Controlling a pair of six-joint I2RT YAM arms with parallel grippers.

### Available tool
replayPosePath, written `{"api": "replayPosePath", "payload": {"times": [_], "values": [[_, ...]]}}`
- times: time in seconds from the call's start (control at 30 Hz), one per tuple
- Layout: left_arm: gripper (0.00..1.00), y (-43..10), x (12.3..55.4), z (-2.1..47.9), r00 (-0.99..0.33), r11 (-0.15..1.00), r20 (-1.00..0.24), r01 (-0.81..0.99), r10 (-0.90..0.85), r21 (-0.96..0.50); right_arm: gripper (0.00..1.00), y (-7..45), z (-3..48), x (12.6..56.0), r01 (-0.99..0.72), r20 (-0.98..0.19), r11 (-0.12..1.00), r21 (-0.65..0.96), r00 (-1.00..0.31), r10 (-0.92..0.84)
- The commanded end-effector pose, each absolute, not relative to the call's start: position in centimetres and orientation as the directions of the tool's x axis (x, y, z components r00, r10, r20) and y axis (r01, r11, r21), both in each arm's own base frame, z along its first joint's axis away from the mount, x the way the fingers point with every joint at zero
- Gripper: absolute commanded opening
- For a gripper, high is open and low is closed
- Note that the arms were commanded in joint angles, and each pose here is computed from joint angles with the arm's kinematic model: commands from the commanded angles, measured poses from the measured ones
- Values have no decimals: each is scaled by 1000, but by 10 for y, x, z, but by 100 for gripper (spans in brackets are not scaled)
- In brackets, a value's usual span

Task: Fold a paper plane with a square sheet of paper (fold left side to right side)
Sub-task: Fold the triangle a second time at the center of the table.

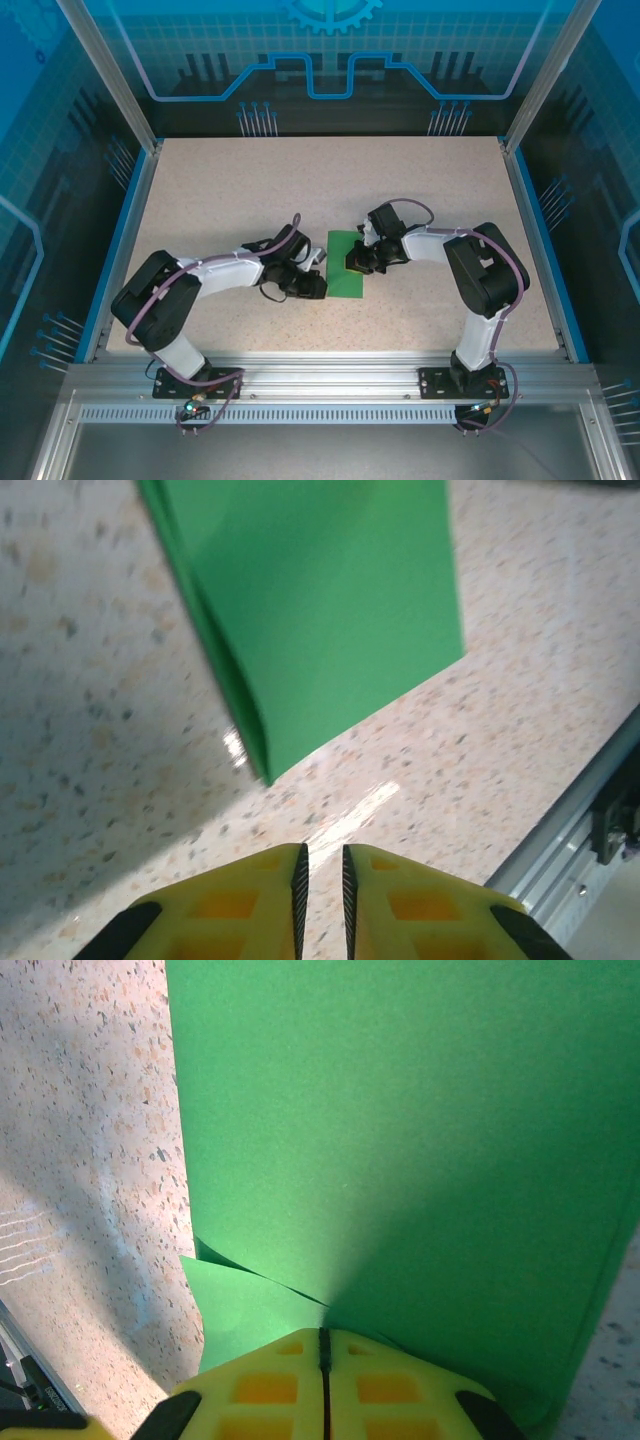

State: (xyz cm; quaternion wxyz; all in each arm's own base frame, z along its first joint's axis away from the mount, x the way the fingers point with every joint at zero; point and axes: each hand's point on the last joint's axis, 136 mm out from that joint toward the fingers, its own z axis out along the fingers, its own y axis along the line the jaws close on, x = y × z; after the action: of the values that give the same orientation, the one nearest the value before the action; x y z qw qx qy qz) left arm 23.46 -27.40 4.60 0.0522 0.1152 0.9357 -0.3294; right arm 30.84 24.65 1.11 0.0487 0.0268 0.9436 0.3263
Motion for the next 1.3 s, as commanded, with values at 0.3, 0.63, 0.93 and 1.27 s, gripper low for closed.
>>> {"api": "replayPosePath", "payload": {"times": [0.3,0.63,0.93,1.27], "values": [[21,-292,269,31,-967,770,-177,253,184,-586,7,232,-13,294,65,-10,835,546,-996,84],[9,-278,263,2,-979,821,-127,204,160,-533,7,240,13,306,-16,-108,808,590,-992,59],[0,-271,258,-6,-980,840,-115,198,162,-504,3,239,47,285,-103,-159,798,594,-987,-9],[0,-271,255,-9,-978,850,-113,206,173,-485,0,268,36,261,-147,-107,772,618,-989,-103]]}}
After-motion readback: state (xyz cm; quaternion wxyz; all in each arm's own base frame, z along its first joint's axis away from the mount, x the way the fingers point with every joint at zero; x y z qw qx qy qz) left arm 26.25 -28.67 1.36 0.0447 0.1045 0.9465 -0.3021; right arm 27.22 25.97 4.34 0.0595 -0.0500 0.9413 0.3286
